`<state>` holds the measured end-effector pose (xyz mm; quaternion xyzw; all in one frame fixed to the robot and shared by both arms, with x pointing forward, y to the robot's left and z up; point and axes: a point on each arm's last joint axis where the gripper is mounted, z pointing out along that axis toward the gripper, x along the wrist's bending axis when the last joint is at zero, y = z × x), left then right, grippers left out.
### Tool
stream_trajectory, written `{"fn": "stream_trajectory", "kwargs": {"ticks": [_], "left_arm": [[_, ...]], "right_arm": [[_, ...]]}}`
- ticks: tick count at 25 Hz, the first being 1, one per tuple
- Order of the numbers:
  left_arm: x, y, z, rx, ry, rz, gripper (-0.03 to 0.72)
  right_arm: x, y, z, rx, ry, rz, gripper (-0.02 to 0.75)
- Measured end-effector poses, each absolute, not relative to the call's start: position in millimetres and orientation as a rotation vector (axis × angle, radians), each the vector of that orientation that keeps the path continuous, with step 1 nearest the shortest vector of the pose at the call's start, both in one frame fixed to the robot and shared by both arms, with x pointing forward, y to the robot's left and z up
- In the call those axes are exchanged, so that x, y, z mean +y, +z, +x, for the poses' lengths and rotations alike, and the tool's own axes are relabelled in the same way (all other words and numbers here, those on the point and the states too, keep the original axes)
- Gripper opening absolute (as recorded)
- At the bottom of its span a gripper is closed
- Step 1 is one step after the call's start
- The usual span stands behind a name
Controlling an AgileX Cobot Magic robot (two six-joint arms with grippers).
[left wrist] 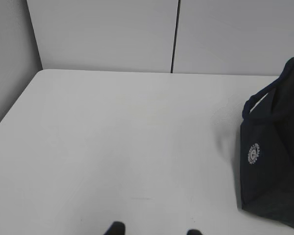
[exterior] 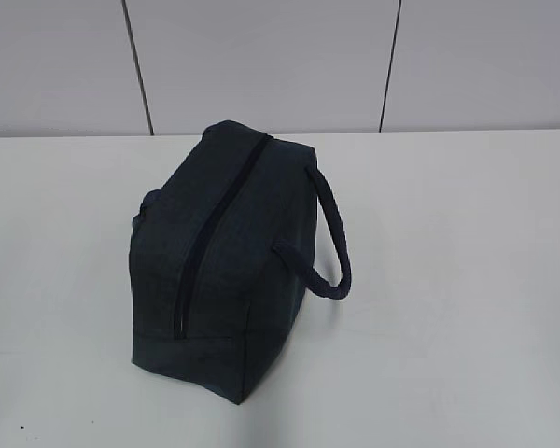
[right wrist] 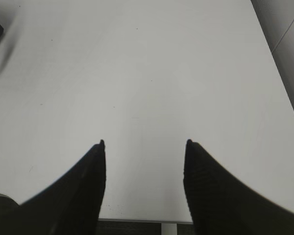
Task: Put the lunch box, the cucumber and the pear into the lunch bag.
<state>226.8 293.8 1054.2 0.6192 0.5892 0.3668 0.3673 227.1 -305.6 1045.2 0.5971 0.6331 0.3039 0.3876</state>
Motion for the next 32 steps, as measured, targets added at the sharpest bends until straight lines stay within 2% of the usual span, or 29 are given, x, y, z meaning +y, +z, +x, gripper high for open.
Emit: {"fn": "stream_trajectory", "kwargs": {"ticks": [32], "left_arm": [[293.8,1054.2,226.8,1.514,0.942,1.591,0.239]], "right_arm": [[-305.6,1045.2,227.1,1.611,0.773,1.519,0.407]]}}
